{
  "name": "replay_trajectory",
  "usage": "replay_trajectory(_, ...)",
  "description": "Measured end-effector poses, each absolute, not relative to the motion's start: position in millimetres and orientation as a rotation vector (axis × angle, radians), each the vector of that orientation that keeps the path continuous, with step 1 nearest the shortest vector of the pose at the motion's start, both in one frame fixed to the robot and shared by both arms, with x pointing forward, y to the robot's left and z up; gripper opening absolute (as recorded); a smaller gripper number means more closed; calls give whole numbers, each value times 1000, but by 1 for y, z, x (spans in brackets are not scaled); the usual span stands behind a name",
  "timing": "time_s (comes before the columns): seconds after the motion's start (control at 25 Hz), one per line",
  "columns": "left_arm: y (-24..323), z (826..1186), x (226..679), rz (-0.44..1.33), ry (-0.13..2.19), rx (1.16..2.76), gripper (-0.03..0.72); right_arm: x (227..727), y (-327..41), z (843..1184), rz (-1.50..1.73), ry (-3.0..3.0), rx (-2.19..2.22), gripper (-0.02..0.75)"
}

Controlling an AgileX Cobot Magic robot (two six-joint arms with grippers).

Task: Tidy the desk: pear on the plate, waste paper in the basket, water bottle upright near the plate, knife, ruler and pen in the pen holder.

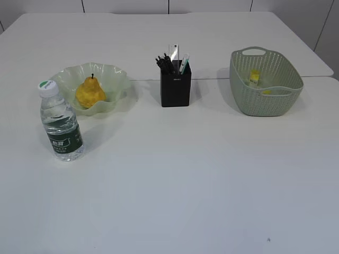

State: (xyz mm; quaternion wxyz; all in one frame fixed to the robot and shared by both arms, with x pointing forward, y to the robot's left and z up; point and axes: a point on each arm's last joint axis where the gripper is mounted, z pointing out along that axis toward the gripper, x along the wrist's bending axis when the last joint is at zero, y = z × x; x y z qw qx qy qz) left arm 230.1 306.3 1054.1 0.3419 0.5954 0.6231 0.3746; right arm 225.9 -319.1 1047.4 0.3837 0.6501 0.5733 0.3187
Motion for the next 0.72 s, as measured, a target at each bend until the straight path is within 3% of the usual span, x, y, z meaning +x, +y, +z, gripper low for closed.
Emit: replay_trajectory(0.72, 306, 1054, 230, 974, 1620, 1548, 554, 224, -318, 1047, 764, 1382, 1706, 282)
